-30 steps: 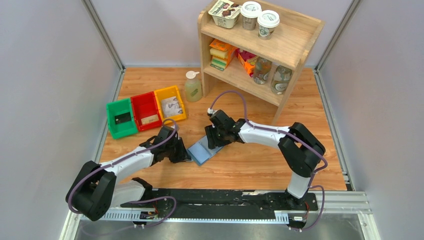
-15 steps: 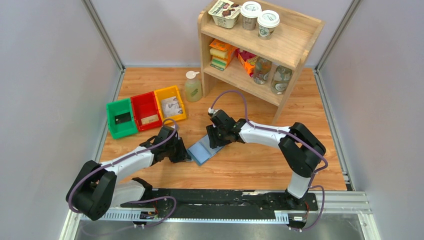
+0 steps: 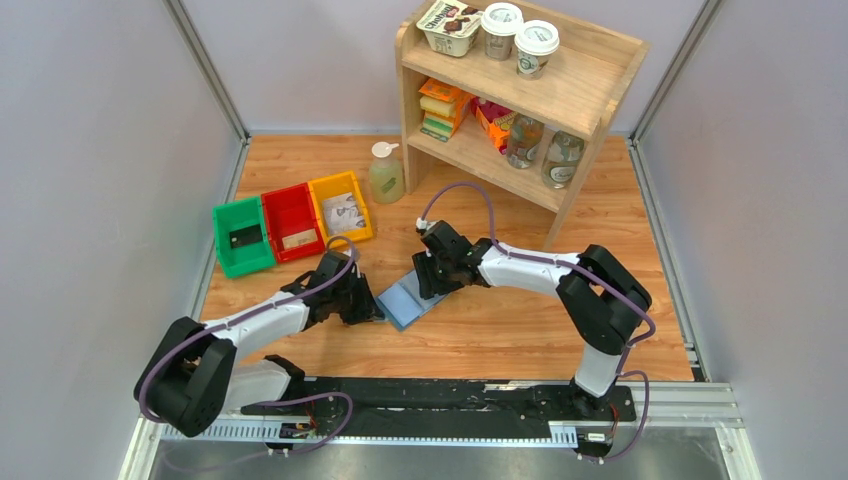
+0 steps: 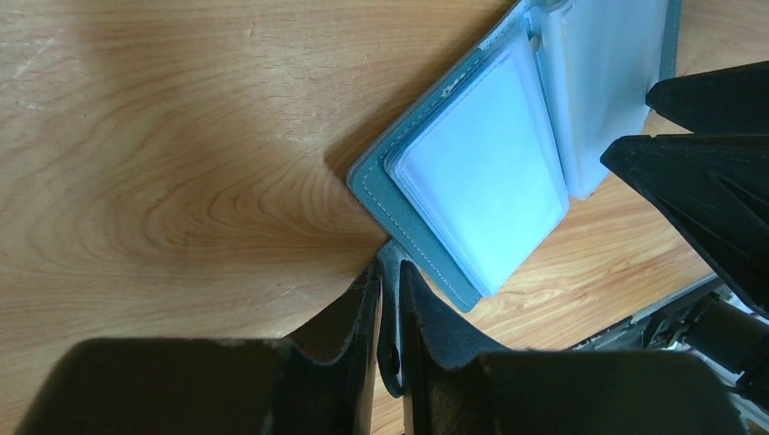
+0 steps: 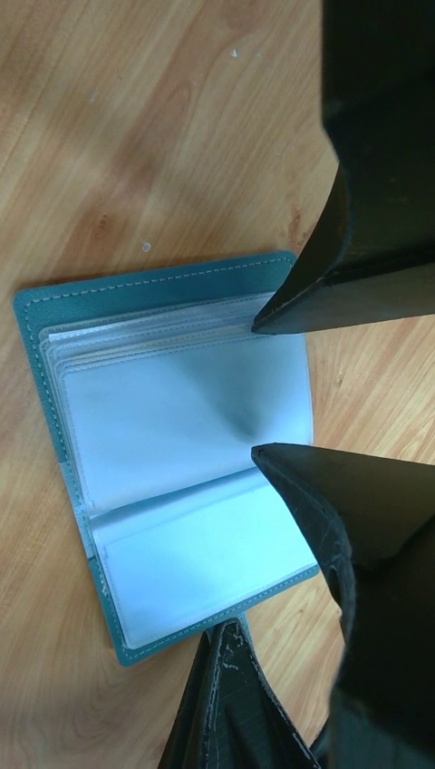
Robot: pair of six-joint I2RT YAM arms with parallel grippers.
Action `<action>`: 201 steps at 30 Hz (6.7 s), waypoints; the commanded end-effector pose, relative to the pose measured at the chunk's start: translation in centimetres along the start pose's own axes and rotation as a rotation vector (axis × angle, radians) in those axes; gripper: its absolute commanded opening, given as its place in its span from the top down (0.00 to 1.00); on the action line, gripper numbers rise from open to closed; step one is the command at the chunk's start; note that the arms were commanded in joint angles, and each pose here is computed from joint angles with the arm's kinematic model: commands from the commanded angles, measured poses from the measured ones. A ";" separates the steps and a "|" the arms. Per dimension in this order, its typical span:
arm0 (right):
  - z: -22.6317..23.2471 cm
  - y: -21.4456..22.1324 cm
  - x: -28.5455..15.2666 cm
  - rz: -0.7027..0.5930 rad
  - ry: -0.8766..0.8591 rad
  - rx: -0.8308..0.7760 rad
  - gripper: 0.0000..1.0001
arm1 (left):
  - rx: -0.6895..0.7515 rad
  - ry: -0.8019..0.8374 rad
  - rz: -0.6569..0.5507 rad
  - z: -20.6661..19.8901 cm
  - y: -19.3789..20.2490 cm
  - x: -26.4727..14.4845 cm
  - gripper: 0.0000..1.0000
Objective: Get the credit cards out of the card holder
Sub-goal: Remove the credit card from the card holder.
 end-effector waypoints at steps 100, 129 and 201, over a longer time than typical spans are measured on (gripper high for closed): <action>2.7 -3.5 -6.0 -0.154 -0.077 -0.095 0.02 | -0.001 -0.127 -0.014 1.2 -0.3 -0.6 0.71; -1.9 -1.3 -0.1 -0.021 -0.057 0.050 0.63 | -0.053 0.184 -0.105 -9.0 -6.6 1.1 0.65; -1.4 2.0 0.8 0.091 -0.172 0.206 0.66 | -0.301 0.326 -0.304 -7.6 -5.5 1.4 0.75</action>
Point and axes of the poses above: each gripper's point midway between its finger pads, its own x axis out along the fingers, its own z axis along the line the jaws close on, y = z × x, the point moved 5 cm from there along -x, back along the fingers, and after that the axes turned 15 degrees about x, right-handed, at the moved point
